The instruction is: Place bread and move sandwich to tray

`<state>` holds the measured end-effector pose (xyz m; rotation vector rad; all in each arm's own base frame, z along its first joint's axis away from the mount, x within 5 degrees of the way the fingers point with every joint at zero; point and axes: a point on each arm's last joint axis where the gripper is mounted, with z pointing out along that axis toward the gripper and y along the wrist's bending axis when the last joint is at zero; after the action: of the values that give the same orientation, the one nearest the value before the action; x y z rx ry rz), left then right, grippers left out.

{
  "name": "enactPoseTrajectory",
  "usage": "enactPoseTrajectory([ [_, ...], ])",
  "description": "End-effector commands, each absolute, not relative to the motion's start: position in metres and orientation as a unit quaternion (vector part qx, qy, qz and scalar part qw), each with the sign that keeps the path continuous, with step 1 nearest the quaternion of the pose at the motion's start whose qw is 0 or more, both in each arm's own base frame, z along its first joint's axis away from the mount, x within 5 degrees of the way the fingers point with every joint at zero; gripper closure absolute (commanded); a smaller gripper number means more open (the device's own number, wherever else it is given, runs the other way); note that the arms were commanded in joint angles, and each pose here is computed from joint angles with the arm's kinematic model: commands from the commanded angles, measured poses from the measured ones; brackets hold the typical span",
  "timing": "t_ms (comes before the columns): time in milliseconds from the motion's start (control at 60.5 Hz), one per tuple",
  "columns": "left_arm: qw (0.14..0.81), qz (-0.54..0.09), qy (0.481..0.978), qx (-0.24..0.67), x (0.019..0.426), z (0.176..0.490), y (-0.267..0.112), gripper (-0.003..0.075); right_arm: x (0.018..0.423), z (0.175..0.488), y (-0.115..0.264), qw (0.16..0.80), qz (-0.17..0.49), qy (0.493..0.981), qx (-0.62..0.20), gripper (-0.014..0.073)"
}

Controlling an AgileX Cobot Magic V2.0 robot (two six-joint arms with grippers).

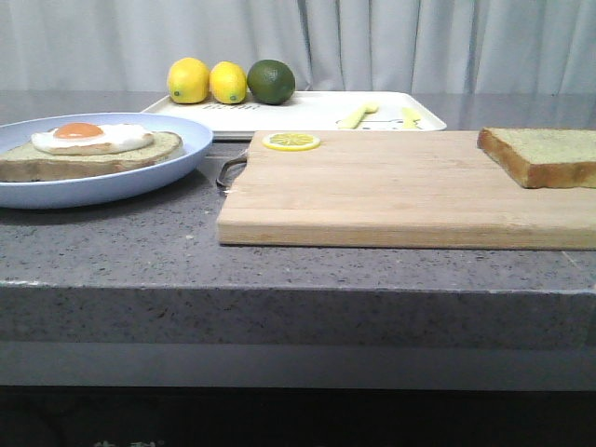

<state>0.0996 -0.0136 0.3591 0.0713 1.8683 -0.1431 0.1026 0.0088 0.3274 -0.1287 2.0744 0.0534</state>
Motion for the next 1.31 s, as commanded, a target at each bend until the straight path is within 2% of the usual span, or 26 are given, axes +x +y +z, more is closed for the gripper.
enactPoseTrajectory([
  [0, 0.627, -0.065, 0.776, 0.025, 0.102, 0.375, -0.013, 0.0279, 0.108, 0.343, 0.009, 0.539, 0.031, 0.841, -0.045, 0.0004],
  [149, 0.627, -0.065, 0.776, 0.025, 0.102, 0.375, -0.013, 0.0279, 0.116, 0.355, 0.013, 0.502, 0.052, 0.862, -0.045, 0.0004],
  [364, 0.627, -0.065, 0.776, 0.025, 0.102, 0.375, -0.013, 0.0279, 0.143, 0.369, 0.016, 0.402, 0.062, 0.912, -0.059, 0.0004],
  [562, 0.627, -0.065, 0.776, 0.025, 0.102, 0.375, -0.013, 0.0279, 0.175, 0.369, 0.016, 0.309, 0.062, 0.947, -0.067, 0.0004],
  [694, 0.627, -0.065, 0.776, 0.025, 0.102, 0.375, -0.013, 0.0279, 0.193, 0.369, 0.006, 0.274, 0.063, 0.959, -0.043, 0.0004],
  [810, 0.627, -0.065, 0.776, 0.025, 0.102, 0.375, -0.013, 0.0279, 0.205, 0.368, -0.014, 0.267, 0.074, 0.961, -0.009, 0.0004],
  [1058, 0.627, -0.065, 0.776, 0.025, 0.102, 0.375, -0.013, 0.0279, 0.222, 0.354, -0.071, 0.283, 0.181, 0.939, 0.08, 0.0004],
  [1290, 0.627, -0.065, 0.776, 0.025, 0.102, 0.375, -0.013, 0.0279, 0.245, 0.334, -0.097, 0.296, 0.248, 0.917, 0.102, 0.0004],
])
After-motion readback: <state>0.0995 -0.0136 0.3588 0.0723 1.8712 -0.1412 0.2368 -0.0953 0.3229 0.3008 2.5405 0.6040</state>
